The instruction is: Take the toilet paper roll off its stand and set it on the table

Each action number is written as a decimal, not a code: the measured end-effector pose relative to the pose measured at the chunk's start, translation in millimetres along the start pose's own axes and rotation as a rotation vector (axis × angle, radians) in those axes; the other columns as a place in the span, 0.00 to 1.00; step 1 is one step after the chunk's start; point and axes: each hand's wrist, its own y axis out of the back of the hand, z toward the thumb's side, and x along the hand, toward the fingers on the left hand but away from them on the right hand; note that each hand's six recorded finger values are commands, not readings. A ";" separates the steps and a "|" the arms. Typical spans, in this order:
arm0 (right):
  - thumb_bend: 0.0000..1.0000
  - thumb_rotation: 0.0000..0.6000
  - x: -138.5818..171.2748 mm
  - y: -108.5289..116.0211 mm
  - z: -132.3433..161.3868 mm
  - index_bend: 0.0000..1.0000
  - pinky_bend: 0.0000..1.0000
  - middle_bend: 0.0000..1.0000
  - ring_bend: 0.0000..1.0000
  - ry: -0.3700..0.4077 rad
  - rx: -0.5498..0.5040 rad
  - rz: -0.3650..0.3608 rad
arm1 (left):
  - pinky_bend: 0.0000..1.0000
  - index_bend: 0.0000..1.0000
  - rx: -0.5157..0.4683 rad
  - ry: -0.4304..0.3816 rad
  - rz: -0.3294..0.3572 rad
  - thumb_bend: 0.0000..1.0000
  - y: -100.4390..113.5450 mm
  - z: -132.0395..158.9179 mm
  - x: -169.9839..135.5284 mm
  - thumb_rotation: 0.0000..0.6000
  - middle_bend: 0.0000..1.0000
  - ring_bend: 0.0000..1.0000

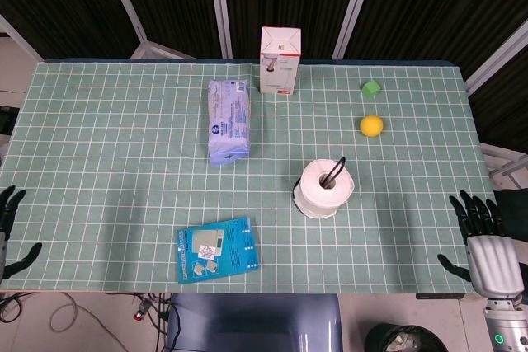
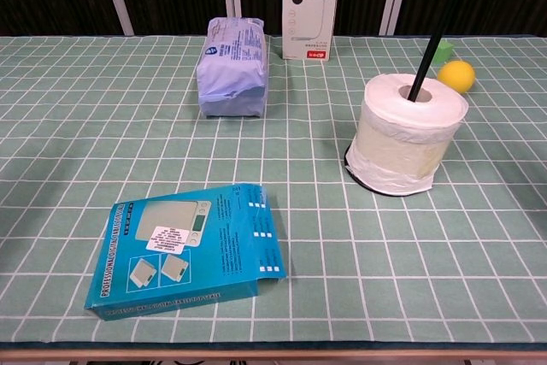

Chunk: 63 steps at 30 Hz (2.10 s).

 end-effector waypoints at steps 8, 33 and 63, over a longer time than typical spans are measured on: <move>0.00 1.00 0.7 -5.0 -2.1 0.00 0.00 0.00 0.00 -0.040 -0.081 0.025 | 0.00 0.05 -0.008 -0.010 0.004 0.22 2.5 2.5 -5.0 1.00 0.00 0.00; 0.00 1.00 -96.7 -81.3 68.0 0.00 0.00 0.00 0.00 -0.084 -1.077 0.365 | 0.00 0.05 -0.008 -0.004 0.003 0.22 1.5 2.3 -4.4 1.00 0.00 0.00; 0.00 1.00 -135.6 -162.5 157.4 0.00 0.00 0.00 0.00 -0.086 -1.161 0.449 | 0.00 0.05 -0.010 0.016 -0.002 0.22 0.9 -1.9 -0.1 1.00 0.00 0.00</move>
